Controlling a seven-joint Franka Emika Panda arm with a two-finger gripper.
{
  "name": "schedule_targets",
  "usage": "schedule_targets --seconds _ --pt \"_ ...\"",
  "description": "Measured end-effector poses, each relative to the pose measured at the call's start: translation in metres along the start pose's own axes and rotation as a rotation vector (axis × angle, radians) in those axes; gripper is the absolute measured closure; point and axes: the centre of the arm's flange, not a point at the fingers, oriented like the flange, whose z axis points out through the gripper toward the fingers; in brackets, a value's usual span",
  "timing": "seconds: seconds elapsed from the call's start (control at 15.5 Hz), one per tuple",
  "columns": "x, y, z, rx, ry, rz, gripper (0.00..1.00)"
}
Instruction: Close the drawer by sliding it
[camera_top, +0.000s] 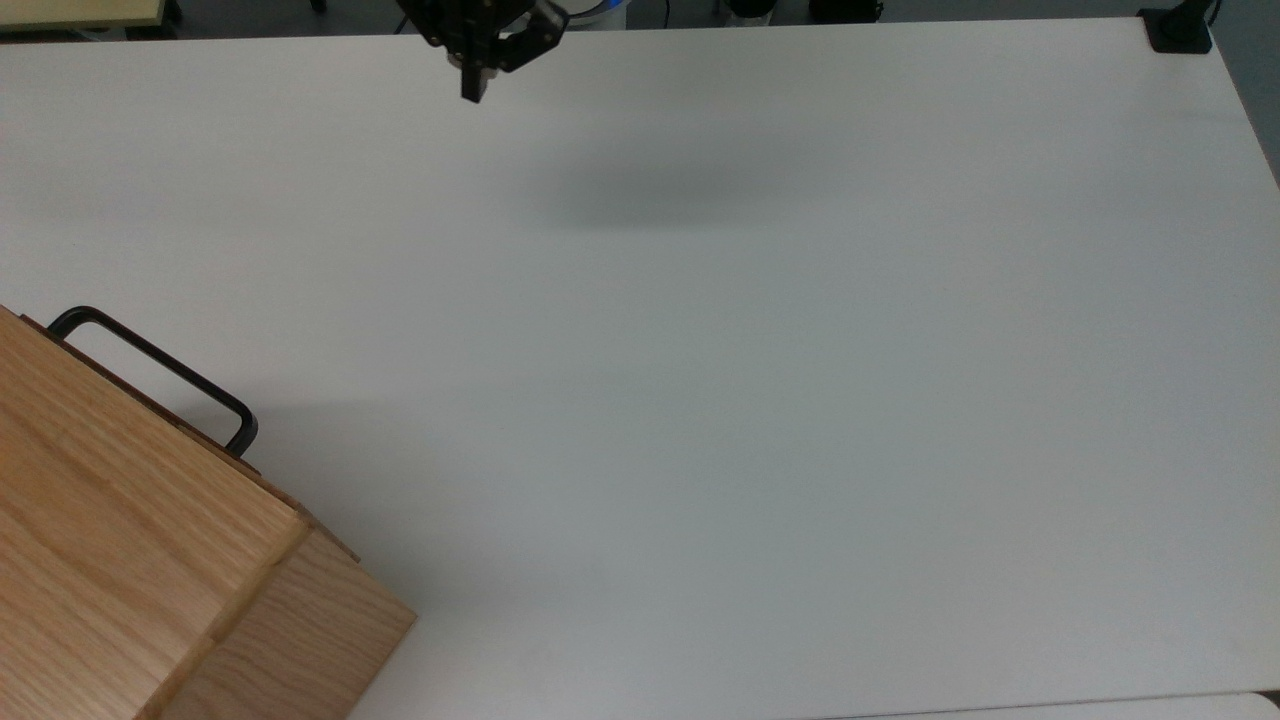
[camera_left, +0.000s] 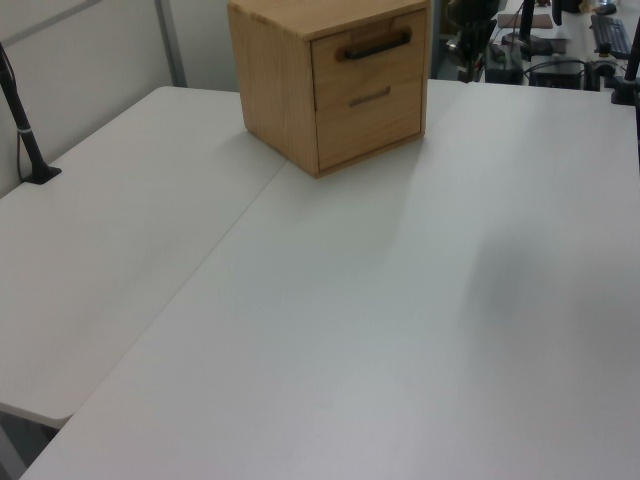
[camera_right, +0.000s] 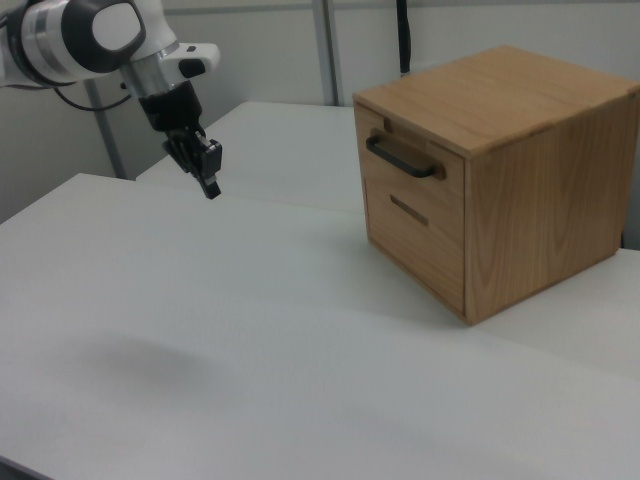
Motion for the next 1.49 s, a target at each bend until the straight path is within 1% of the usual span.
schedule_targets --seconds 0.13,0.19,0.26,0.39,0.65,0.71,0.91,0.97,1.49 --pt "-0.002 0.004 0.0 0.046 -0.015 -0.108 0.98" --pt "-0.001 0.011 0.001 0.072 -0.02 -0.154 0.96" --pt "0.001 0.021 0.002 0.095 -0.023 -0.184 0.96" --pt "0.004 0.039 0.004 0.118 -0.025 -0.209 0.81" --pt "0.005 0.044 0.003 0.121 -0.022 -0.219 0.4" --pt "0.005 0.044 0.002 0.121 -0.02 -0.219 0.32" --pt "0.005 0.044 0.001 0.122 -0.017 -0.219 0.01" --pt "0.005 0.045 0.001 0.122 -0.016 -0.219 0.0" --pt "0.011 0.065 -0.008 0.122 0.006 -0.178 0.0"
